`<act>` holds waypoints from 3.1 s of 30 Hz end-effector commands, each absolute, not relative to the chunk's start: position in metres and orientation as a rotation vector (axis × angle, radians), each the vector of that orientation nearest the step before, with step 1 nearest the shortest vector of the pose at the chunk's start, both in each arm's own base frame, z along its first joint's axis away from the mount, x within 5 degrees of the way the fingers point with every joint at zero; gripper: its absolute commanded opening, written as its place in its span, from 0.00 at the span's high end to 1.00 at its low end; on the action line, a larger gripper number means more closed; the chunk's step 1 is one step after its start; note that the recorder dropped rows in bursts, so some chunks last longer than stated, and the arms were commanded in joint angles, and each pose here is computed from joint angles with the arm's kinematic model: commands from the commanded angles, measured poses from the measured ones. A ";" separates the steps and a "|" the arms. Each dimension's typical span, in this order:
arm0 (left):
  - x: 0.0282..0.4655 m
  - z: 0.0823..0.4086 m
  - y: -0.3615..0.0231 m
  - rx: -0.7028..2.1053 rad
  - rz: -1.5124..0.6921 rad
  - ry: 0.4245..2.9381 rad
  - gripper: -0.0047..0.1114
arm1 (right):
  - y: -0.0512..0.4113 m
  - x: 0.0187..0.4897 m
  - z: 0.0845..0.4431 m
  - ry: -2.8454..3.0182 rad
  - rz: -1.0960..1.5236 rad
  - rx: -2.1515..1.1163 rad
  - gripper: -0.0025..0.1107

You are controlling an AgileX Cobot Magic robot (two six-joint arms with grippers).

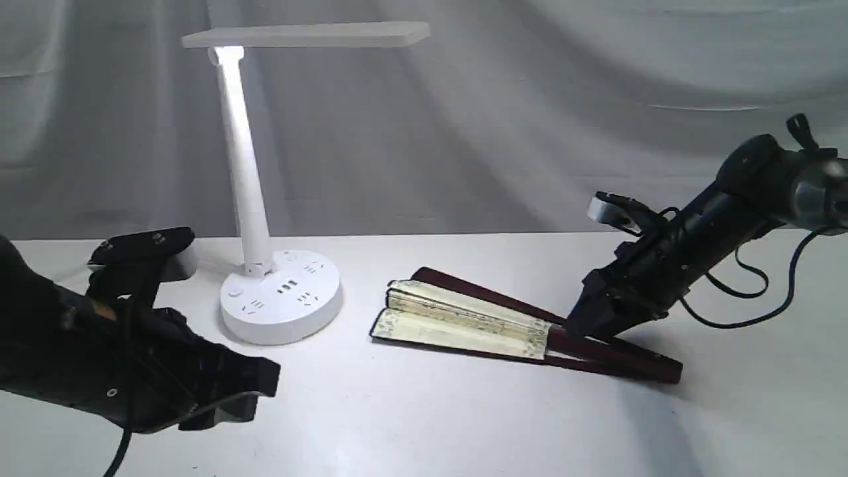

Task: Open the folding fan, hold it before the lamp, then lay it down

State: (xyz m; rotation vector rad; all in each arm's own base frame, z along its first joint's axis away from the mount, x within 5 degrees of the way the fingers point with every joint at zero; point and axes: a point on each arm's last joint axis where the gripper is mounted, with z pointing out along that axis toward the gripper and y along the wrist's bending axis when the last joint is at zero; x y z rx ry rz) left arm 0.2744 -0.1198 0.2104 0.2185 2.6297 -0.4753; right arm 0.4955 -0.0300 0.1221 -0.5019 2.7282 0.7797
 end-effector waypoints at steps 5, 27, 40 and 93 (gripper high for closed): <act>0.274 0.211 -0.121 0.209 -0.489 2.642 0.74 | -0.005 0.495 0.123 2.740 0.828 -0.508 0.52; 0.273 0.211 -0.122 0.195 -0.504 2.647 0.74 | 0.070 0.493 0.129 2.733 1.009 -0.480 0.52; 0.275 0.212 -0.122 0.181 -0.507 2.630 0.74 | 0.013 0.503 0.138 2.641 1.164 -0.108 0.52; 0.274 0.211 -0.123 0.180 -0.515 2.639 0.74 | 0.076 0.502 0.072 2.619 1.439 -0.126 0.98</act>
